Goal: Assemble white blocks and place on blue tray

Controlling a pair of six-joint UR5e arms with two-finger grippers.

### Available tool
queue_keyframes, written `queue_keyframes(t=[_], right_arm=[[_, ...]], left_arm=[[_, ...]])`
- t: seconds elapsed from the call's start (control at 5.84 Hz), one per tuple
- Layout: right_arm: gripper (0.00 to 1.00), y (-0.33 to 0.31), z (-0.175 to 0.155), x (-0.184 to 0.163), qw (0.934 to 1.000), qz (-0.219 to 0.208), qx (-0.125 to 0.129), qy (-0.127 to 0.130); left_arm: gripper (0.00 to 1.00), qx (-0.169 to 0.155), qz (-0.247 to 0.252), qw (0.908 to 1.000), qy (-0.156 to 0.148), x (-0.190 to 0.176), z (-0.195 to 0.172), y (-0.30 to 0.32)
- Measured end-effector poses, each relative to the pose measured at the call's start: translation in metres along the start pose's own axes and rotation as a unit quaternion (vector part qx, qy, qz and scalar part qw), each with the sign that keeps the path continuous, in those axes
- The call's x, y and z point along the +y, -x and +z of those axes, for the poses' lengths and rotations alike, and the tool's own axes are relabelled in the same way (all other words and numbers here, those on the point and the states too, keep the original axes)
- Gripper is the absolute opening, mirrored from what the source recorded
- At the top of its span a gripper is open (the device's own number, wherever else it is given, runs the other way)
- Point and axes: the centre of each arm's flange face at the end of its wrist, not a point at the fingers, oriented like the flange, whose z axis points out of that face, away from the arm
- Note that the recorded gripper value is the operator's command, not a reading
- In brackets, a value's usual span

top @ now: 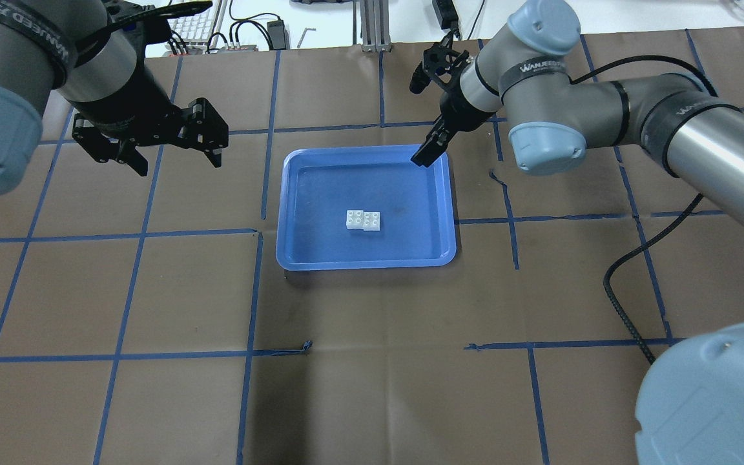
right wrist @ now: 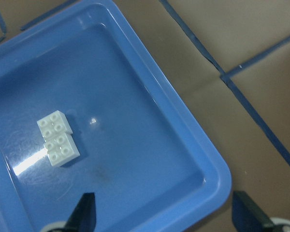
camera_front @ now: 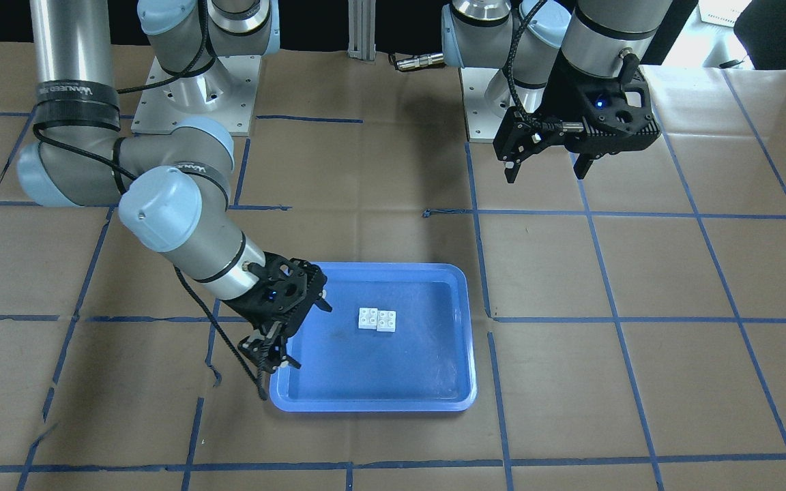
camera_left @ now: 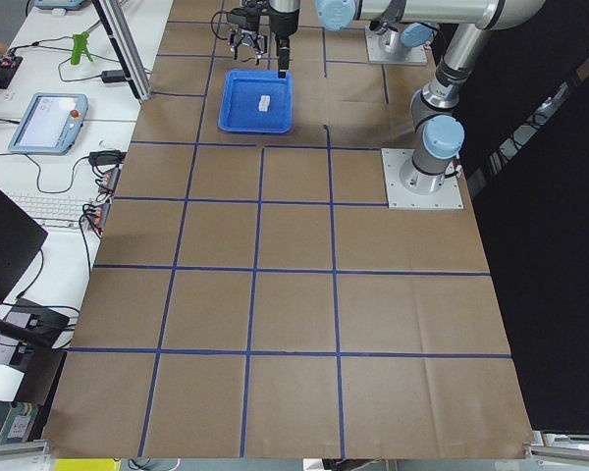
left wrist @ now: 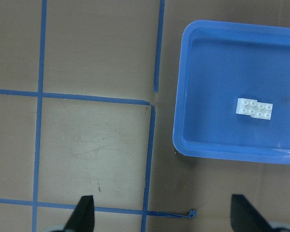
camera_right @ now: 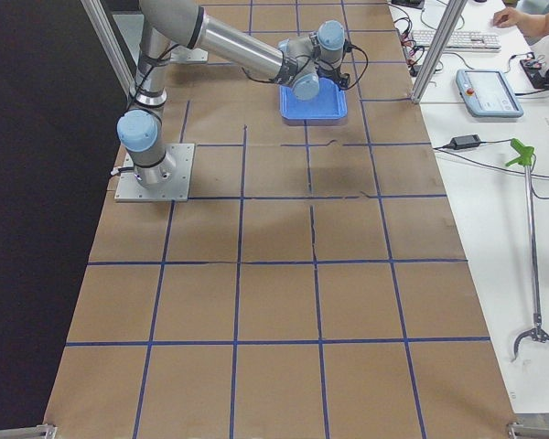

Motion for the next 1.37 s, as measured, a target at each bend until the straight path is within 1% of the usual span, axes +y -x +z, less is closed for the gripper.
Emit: queue_keyframes(t=[0.17, 0.34, 0.51, 0.68, 0.86, 1.03, 1.2, 1.37], right_arm=[[1.0, -0.014, -0.022, 0.018, 0.997, 0.066, 0.011, 0.04], [1.0, -0.022, -0.045, 0.038, 0.9848, 0.148, 0.033, 0.086], [1.0, -0.022, -0.07, 0.053, 0.9628, 0.232, 0.063, 0.123], [1.0, -0.013, -0.094, 0.06, 0.9395, 0.298, 0.086, 0.145], [1.0, 0.0, -0.118, 0.063, 0.9192, 0.348, 0.098, 0.157], [1.0, 0.015, -0.145, 0.06, 0.8976, 0.397, 0.104, 0.161], [1.0, 0.027, -0.173, 0.052, 0.8807, 0.432, 0.106, 0.164], [1.0, 0.039, -0.197, 0.038, 0.8703, 0.452, 0.108, 0.164]], left_arm=[[0.99, 0.0, 0.0, 1.0, 0.0, 0.0, 0.0, 0.0], [0.99, 0.0, 0.0, 1.0, 0.0, 0.0, 0.0, 0.0], [0.99, 0.0, 0.0, 1.0, 0.0, 0.0, 0.0, 0.0], [0.99, 0.0, 0.0, 1.0, 0.0, 0.0, 0.0, 0.0], [0.99, 0.0, 0.0, 1.0, 0.0, 0.0, 0.0, 0.0], [0.99, 0.0, 0.0, 1.0, 0.0, 0.0, 0.0, 0.0], [0.99, 0.0, 0.0, 1.0, 0.0, 0.0, 0.0, 0.0], [0.99, 0.0, 0.0, 1.0, 0.0, 0.0, 0.0, 0.0]])
